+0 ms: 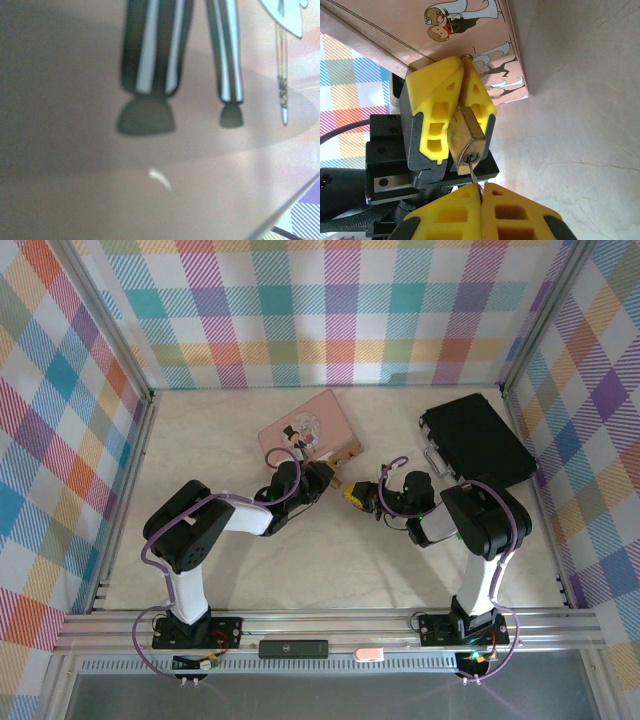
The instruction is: Unlock a padlock with a key
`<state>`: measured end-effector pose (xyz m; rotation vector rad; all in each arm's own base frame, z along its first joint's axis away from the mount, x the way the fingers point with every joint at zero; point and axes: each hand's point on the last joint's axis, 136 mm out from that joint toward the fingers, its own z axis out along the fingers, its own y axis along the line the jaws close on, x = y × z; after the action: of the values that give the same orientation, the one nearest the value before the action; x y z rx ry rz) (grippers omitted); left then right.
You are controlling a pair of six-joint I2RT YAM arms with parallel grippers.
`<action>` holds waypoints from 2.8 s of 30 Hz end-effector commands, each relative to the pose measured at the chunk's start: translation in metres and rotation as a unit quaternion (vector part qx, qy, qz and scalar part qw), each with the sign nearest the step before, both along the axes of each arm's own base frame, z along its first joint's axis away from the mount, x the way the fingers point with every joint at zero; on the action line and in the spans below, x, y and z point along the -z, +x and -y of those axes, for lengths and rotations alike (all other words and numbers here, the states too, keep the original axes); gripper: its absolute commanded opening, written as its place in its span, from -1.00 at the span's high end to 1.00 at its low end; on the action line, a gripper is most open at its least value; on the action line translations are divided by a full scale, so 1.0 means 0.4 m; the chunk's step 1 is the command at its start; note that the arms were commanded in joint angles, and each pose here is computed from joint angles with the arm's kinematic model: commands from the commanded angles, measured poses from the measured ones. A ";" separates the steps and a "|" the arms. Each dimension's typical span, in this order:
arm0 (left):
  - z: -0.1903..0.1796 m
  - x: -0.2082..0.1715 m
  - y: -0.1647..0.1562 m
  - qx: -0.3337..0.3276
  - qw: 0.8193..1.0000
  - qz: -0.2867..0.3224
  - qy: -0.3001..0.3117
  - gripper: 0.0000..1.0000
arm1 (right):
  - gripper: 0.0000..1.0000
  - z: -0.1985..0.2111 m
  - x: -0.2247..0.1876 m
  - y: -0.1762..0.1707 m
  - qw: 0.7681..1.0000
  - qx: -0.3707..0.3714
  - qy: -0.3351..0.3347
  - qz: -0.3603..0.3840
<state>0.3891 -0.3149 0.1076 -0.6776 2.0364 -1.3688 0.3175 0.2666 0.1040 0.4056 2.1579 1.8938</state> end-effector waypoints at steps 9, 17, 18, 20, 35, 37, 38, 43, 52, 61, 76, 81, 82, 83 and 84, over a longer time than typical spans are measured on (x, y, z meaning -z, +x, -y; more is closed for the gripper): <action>0.052 0.034 -0.089 0.073 0.997 -0.027 -0.005 1.00 | 1.00 0.002 -0.073 0.039 0.998 0.003 0.028 0.055; 0.069 0.030 -0.101 0.076 0.997 -0.022 -0.013 1.00 | 1.00 0.003 -0.050 0.052 0.999 0.013 0.039 0.007; 0.076 0.026 -0.100 0.078 0.997 -0.020 -0.019 1.00 | 1.00 0.004 -0.045 0.053 0.999 0.016 0.036 0.001; 0.086 0.022 -0.100 0.081 0.996 -0.019 -0.026 1.00 | 1.00 0.009 -0.030 0.058 0.999 0.026 0.026 -0.007; 0.135 0.000 -0.137 0.096 0.994 -0.020 -0.058 1.00 | 1.00 0.000 -0.042 0.137 0.997 0.078 0.002 0.009; 0.133 0.000 -0.141 0.094 0.993 -0.021 -0.065 1.00 | 1.00 -0.001 -0.036 0.150 0.996 0.084 -0.001 0.010; 0.130 0.001 -0.142 0.093 0.993 -0.021 -0.066 1.00 | 1.00 -0.001 -0.036 0.153 0.996 0.086 0.001 0.010; 0.092 0.042 -0.110 0.057 0.997 -0.028 -0.043 1.00 | 0.96 0.010 -0.025 0.146 0.996 0.092 -0.011 0.010; -0.030 0.100 0.004 -0.088 0.996 -0.020 0.000 1.00 | 0.27 0.065 0.013 0.069 0.991 0.100 -0.093 0.008; -0.018 0.071 0.046 -0.113 0.993 -0.002 -0.035 1.00 | 0.24 0.070 -0.006 0.044 0.987 0.101 -0.123 0.032; -0.010 0.047 0.038 -0.104 0.993 -0.002 -0.057 1.00 | 0.42 0.000 -0.046 0.108 0.992 0.100 -0.042 0.063; -0.008 0.043 0.036 -0.101 0.993 -0.003 -0.062 1.00 | 0.57 -0.004 -0.054 0.121 0.992 0.107 -0.022 0.062; -0.007 0.043 0.035 -0.099 0.993 -0.003 -0.062 1.00 | 0.60 -0.006 -0.055 0.124 0.992 0.107 -0.018 0.061; -0.007 0.042 0.035 -0.099 0.993 -0.003 -0.063 1.00 | 0.62 -0.008 -0.057 0.126 0.992 0.107 -0.014 0.062; -0.005 0.042 0.034 -0.098 0.993 -0.003 -0.063 1.00 | 0.66 -0.010 -0.061 0.130 0.992 0.108 -0.008 0.062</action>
<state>0.4136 -0.3066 0.1140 -0.8061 1.7726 -1.3087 0.3615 0.2626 0.1060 0.5236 2.0575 1.6631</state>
